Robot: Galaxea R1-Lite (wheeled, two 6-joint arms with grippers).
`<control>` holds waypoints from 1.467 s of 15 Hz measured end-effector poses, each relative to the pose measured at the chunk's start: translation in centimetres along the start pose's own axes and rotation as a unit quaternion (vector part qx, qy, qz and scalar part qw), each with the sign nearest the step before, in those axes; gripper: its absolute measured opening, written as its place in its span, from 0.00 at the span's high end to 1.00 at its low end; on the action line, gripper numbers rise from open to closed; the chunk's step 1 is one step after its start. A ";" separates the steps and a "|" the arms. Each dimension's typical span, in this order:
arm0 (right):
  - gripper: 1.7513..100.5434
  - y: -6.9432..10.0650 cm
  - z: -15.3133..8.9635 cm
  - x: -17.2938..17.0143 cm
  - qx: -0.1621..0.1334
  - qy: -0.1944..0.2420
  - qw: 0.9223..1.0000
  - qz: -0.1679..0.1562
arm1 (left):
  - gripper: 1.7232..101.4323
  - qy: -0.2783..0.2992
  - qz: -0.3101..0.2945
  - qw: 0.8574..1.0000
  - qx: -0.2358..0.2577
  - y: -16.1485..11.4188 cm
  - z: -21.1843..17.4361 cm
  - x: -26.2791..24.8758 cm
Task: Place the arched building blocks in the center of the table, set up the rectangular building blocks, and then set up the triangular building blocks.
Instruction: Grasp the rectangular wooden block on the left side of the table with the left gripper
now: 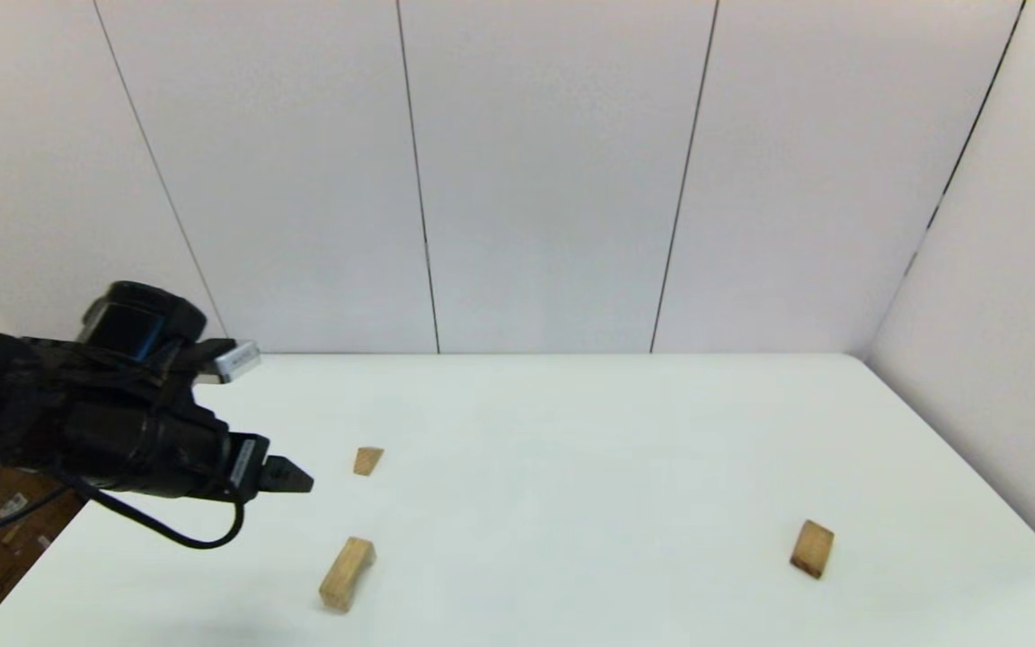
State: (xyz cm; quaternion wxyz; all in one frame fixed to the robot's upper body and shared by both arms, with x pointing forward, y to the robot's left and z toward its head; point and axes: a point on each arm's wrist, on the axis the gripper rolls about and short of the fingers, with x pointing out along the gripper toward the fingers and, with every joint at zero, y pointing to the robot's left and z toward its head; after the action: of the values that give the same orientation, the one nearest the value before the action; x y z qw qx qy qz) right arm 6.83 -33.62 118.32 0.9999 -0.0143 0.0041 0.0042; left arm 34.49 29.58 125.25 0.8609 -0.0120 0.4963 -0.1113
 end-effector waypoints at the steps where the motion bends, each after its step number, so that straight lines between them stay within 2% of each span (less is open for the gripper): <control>1: 0.03 0.0 0.0 0.0 0.000 0.000 1.000 0.000 | 0.04 0.011 -0.006 1.000 0.005 -0.5 0.5 1.6; 5: 0.03 0.0 0.0 0.0 0.000 0.000 1.000 0.000 | 0.04 0.065 -0.027 0.997 0.034 -3.2 1.0 6.3; 8: 0.03 0.0 0.0 0.0 0.000 0.000 1.000 0.000 | 0.04 0.124 -0.025 0.991 0.040 -3.8 0.5 8.1; 11: 0.03 0.0 0.0 0.0 0.000 0.000 1.000 0.000 | 0.04 0.156 -0.020 0.987 0.041 -3.9 0.1 9.3; 22: 0.03 0.0 0.0 0.0 0.000 0.000 1.000 0.000 | 0.04 0.200 0.001 0.979 0.042 -4.0 -1.2 11.9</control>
State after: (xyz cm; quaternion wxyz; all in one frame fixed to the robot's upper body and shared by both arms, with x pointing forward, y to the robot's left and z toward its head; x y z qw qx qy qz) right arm 6.83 -33.62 118.32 0.9999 -0.0141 0.0043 0.0044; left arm 38.52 23.40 115.04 0.7438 0.0469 0.6536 -0.1315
